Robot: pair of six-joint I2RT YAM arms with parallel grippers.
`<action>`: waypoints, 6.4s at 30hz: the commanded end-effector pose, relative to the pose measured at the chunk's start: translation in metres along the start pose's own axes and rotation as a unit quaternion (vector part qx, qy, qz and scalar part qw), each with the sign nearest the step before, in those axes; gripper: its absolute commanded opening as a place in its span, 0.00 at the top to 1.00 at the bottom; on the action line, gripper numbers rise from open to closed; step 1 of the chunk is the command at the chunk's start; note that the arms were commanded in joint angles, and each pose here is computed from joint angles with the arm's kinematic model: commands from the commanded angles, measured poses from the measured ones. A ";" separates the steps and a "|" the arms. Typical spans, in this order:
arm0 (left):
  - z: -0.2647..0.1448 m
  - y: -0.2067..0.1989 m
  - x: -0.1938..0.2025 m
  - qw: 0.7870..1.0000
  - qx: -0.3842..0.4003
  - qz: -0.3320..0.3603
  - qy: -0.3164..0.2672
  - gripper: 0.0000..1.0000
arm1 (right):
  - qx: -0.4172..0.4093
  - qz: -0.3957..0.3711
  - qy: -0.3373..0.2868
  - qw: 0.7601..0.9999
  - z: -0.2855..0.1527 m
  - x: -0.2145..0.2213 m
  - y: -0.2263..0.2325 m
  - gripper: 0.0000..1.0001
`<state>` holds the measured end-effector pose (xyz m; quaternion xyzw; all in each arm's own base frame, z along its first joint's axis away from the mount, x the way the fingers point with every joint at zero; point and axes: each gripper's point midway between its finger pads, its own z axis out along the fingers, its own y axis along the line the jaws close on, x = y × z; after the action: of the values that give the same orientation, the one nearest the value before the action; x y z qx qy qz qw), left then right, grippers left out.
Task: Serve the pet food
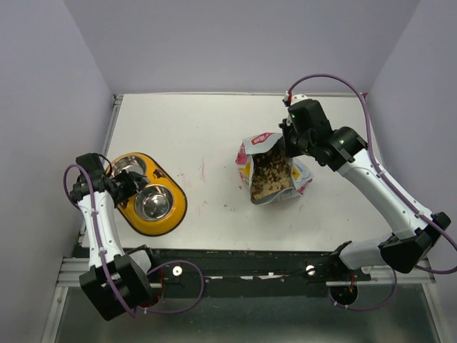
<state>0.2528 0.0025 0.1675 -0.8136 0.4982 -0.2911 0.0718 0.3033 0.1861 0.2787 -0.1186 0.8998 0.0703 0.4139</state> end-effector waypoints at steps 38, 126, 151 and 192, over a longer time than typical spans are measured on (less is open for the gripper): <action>-0.027 -0.018 -0.021 0.957 -0.266 0.110 -0.044 1.00 | -0.010 0.015 -0.063 0.998 -0.015 -0.029 0.003 0.99; -0.121 0.229 0.232 0.629 -0.131 0.588 0.492 1.00 | -0.043 0.046 -0.130 0.989 -0.037 -0.095 0.021 0.99; -0.035 0.195 0.213 0.793 -0.279 0.450 0.303 1.00 | -0.235 0.018 -0.038 0.971 -0.021 -0.020 0.089 0.99; 0.006 0.162 0.355 0.630 0.136 0.520 0.560 1.00 | 0.024 0.055 -0.048 0.997 -0.027 -0.010 -0.010 0.99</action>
<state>0.2319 -0.3893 0.1830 -0.1190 0.7883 -0.5975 -0.0862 0.2990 0.1901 0.2611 -0.0943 0.9009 0.0913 0.4137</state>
